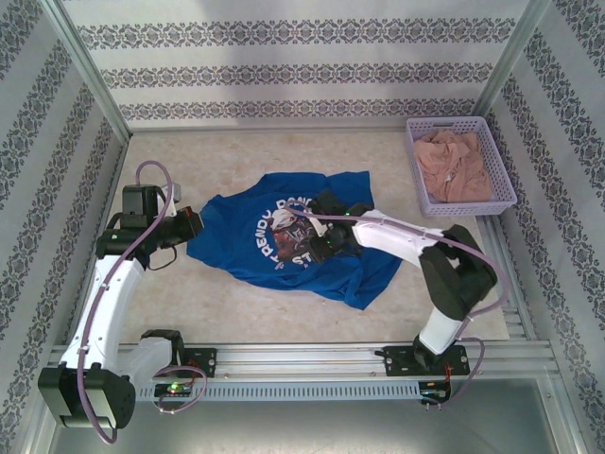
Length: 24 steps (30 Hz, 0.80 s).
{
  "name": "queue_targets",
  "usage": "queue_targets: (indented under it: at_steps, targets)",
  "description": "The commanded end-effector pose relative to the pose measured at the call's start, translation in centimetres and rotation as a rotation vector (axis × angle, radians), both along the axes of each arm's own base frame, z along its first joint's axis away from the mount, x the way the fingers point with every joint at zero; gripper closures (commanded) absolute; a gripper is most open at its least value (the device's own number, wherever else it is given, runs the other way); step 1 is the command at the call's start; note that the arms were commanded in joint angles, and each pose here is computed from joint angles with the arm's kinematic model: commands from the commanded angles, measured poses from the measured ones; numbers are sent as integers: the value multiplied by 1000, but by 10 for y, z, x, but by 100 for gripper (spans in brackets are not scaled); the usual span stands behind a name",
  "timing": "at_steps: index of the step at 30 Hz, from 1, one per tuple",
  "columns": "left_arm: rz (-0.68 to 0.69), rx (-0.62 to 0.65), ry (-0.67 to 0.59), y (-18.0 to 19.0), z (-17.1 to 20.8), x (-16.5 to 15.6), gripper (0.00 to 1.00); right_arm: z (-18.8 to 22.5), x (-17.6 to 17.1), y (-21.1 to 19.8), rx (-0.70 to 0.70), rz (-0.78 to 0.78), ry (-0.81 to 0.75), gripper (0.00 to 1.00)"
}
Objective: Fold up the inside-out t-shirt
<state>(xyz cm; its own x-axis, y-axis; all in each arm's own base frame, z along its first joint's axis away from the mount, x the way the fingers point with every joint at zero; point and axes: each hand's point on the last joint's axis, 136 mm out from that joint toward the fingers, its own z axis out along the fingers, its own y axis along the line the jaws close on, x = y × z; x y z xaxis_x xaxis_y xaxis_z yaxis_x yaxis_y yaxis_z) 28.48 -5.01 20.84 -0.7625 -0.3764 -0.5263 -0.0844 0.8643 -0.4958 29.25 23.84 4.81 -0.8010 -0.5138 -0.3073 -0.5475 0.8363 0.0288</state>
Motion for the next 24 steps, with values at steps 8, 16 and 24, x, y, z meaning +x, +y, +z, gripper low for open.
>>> queue_targets:
  at_steps: [8,16,24]
  targets:
    - [120,52,-79,23,24,12,100,68,42,-7,80,-18,-155,100]
    - [259,46,-227,55,96,23,100,272,90,-70,828,-206,-424,100]
    - [218,78,-238,50,103,-1,100,293,62,-82,959,-181,-365,100]
